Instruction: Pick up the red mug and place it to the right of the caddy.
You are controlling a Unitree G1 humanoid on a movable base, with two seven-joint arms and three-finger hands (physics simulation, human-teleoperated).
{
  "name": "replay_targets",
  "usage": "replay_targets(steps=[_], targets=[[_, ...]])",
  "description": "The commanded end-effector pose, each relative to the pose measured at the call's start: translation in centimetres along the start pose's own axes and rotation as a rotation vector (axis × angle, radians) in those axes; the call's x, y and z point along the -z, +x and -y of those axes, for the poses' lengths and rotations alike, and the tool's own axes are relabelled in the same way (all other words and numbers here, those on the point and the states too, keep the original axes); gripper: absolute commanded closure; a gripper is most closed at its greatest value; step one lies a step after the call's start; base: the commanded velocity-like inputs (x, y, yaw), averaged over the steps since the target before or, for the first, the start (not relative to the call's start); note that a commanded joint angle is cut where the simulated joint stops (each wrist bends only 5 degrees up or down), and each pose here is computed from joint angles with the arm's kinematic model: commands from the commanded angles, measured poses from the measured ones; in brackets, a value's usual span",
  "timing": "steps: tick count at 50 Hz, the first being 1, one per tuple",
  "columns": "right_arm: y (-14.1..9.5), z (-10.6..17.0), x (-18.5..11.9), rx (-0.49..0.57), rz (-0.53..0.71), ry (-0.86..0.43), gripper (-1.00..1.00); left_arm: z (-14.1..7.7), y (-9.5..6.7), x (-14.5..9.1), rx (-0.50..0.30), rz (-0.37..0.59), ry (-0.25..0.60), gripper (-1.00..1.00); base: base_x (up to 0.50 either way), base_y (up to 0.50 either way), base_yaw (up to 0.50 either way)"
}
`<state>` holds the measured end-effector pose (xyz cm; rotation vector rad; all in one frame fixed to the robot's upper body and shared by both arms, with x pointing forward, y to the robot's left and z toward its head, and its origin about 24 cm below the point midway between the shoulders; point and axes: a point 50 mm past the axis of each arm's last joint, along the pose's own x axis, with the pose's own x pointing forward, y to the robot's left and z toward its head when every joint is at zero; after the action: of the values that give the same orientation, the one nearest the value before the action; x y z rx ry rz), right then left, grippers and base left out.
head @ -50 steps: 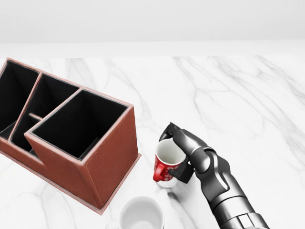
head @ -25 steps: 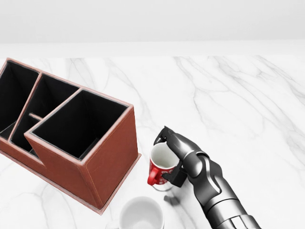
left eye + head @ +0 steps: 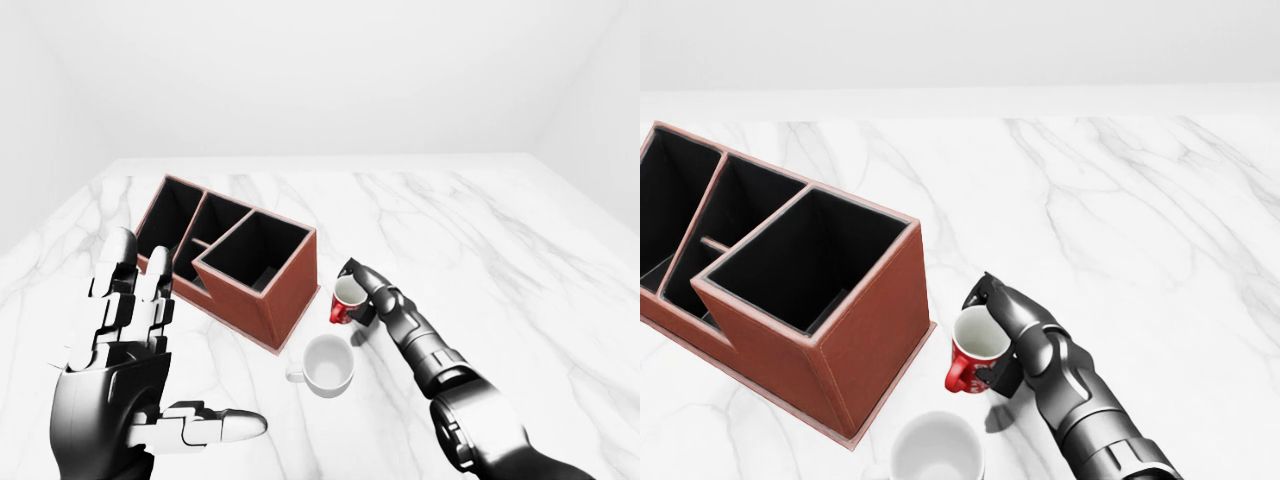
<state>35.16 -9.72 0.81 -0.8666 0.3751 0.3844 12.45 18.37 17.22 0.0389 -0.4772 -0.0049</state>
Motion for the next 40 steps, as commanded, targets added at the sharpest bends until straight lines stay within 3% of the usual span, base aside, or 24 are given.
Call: replay_targets(steps=[1,10,11,13,14,15,16,18,36,40], targets=[[0.3,-0.4,0.2,0.0,-0.038,-0.013,1.0,0.0,0.0,-0.1,0.002,0.004,0.001,-1.0,0.0,0.0,0.0],[0.3,-0.6,0.4,0.001,-0.046,-0.009,1.0,0.0,0.0,-0.2,0.006,0.007,0.001,-1.0,0.0,0.0,0.0],[0.3,-0.5,0.3,0.003,-0.041,-0.012,0.0,0.0,-0.1,-0.3,0.006,0.011,0.002,-1.0,0.0,0.0,0.0],[0.3,-0.4,0.3,0.002,-0.038,-0.01,-0.04,0.0,-0.1,-0.3,0.007,0.011,0.002,-1.0,0.0,0.0,0.0],[0.3,-0.4,0.3,0.007,-0.038,-0.015,-0.26,0.0,-0.1,-0.3,0.007,0.01,0.001,-1.0,0.0,0.0,0.0],[0.3,-0.4,0.3,0.007,-0.038,-0.015,-0.26,0.0,-0.1,-0.3,0.008,0.01,0.001,-1.0,0.0,0.0,0.0],[0.2,-0.4,0.3,0.008,-0.036,-0.013,-0.57,0.0,-0.1,-0.3,0.008,0.009,-0.001,-1.0,0.0,0.0,0.0],[0.2,-0.3,0.3,0.016,-0.034,-0.018,-1.0,0.0,-0.2,-0.3,0.007,0.006,-0.003,-1.0,0.01,0.0,0.0],[-1.3,-0.1,-0.2,0.012,0.072,-0.07,-1.0,-0.1,-0.3,-0.3,0.007,-0.002,-0.016,-1.0,0.0,0.0,0.0],[-2.1,1.5,-0.9,0.039,0.125,-0.09,-1.0,0.4,-0.1,-0.2,0.019,-0.004,-0.014,-1.0,0.0,0.0,0.0]])
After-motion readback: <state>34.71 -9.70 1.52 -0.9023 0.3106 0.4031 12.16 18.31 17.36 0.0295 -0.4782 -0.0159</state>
